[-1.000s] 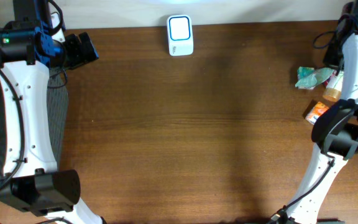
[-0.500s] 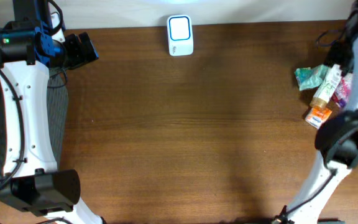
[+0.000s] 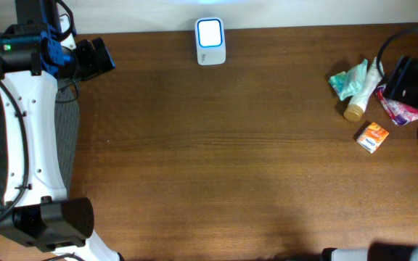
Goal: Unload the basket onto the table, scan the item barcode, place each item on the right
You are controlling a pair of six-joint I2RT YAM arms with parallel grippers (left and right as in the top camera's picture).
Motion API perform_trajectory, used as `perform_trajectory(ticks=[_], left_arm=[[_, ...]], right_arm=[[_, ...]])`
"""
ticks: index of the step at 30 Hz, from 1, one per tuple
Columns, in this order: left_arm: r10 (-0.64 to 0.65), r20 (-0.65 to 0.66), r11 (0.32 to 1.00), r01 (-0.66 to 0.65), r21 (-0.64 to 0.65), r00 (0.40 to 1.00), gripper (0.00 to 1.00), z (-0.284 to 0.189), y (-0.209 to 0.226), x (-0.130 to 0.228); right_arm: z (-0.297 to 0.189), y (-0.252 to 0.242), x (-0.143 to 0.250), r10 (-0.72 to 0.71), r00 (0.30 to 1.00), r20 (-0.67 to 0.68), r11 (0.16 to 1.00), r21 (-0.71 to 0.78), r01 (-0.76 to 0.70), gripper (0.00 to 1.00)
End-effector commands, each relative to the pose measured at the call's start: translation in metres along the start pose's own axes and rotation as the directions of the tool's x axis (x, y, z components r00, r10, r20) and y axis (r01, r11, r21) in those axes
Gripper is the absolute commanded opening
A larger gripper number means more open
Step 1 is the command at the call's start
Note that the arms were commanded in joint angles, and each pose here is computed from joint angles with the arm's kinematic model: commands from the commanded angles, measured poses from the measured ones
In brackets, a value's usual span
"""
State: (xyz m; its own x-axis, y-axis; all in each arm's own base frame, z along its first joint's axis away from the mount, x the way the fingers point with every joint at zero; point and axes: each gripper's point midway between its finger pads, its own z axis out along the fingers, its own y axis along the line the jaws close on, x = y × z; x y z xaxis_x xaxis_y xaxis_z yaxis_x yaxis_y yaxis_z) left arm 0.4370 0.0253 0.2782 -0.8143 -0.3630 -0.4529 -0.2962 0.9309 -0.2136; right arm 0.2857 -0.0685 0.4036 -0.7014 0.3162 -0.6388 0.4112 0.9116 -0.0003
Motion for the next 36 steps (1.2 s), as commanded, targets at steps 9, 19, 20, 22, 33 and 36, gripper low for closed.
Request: perform_trajectory(ticks=[9, 19, 20, 22, 33, 36], left_arm=[[0.000, 0.017, 1.000, 0.000, -0.001, 1.000, 0.99, -0.004, 0.001, -0.004], [0.000, 0.017, 1.000, 0.000, -0.001, 1.000, 0.99, -0.004, 0.001, -0.004], [0.000, 0.017, 1.000, 0.000, -0.001, 1.000, 0.99, -0.004, 0.001, -0.004], [0.000, 0.017, 1.000, 0.000, -0.001, 1.000, 0.99, -0.004, 0.001, -0.004], [0.000, 0.017, 1.000, 0.000, -0.001, 1.000, 0.99, -0.004, 0.001, -0.004], [0.000, 0.017, 1.000, 0.000, -0.001, 1.000, 0.99, -0.004, 0.001, -0.004]], right_arm=[[-0.098, -0.004, 0.109, -0.043, 0.990, 0.136, 0.970, -0.233, 0.074, 0.98], [-0.112, 0.004, 0.118, -0.038, 0.987, 0.153, 0.943, -0.320, 0.086, 0.99], [-0.112, 0.004, 0.119, -0.041, 0.987, 0.154, 0.943, -0.320, 0.089, 0.99], [-0.112, 0.005, 0.120, -0.042, 0.988, 0.151, 0.942, -0.323, 0.090, 0.99], [-0.045, 0.008, 0.170, -0.080, 0.990, 0.113, 0.942, -0.317, 0.112, 0.99], [-0.026, 0.009, 0.185, -0.053, 0.979, 0.197, 0.934, -0.336, 0.119, 0.99]])
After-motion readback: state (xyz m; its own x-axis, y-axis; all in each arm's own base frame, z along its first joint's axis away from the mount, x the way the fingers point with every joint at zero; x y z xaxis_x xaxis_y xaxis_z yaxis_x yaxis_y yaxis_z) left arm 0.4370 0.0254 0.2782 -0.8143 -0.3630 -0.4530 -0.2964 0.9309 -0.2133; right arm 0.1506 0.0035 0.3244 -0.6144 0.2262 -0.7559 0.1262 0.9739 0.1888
